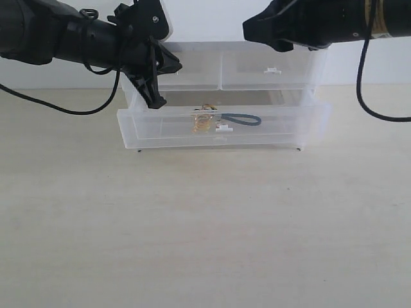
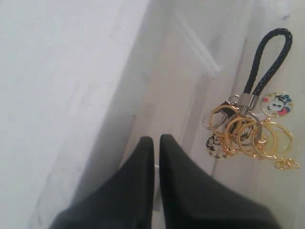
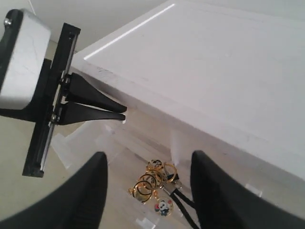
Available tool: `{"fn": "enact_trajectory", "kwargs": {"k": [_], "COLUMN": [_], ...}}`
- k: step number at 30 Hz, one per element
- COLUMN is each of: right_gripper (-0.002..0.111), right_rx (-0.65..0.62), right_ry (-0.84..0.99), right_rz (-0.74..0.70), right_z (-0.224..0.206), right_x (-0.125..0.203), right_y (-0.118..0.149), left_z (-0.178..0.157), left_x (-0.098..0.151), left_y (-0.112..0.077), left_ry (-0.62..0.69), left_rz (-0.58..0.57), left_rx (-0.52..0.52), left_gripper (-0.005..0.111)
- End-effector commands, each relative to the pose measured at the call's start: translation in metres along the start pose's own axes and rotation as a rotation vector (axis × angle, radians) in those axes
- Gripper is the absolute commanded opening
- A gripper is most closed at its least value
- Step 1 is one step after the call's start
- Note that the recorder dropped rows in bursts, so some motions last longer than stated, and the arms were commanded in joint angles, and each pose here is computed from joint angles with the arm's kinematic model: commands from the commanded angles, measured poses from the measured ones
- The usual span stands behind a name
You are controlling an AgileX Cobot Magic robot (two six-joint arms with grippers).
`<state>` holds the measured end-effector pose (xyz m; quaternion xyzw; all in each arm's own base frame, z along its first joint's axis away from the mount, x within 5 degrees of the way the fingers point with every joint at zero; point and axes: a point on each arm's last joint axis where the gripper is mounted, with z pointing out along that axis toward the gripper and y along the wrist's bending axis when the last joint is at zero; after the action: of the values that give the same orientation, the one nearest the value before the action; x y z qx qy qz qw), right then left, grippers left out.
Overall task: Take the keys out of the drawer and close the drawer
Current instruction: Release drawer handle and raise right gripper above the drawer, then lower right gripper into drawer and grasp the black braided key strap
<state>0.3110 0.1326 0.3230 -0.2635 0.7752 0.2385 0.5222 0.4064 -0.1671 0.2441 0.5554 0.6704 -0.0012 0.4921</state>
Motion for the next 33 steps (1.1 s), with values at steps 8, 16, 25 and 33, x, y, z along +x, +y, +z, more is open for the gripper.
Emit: {"fn": "enact_trajectory", "kwargs": {"k": [8, 16, 25, 33], "right_gripper": [0.047, 0.047, 0.047, 0.047], "right_rx": [-0.01, -0.136, 0.4, 0.105], "right_ry": [0.032, -0.141, 0.116, 0.727], "right_rz": [0.314, 0.03, -0.414, -0.402], "right_z": [0.0, -0.01, -0.027, -0.019], "right_x": [0.011, -0.007, -0.006, 0.01], "right_y": [0.002, 0.023, 0.02, 0.032], "left_z": [-0.005, -0.005, -0.005, -0.005], "left_x": [0.004, 0.004, 0.004, 0.004], "left_y": [0.018, 0.018, 0.018, 0.018], "left_ry": [0.04, 0.04, 0.039, 0.039], "left_rz": [-0.027, -0.027, -0.027, -0.027], "left_rx": [-0.13, -0.13, -0.129, -0.129], "left_gripper": [0.004, 0.004, 0.004, 0.004]}}
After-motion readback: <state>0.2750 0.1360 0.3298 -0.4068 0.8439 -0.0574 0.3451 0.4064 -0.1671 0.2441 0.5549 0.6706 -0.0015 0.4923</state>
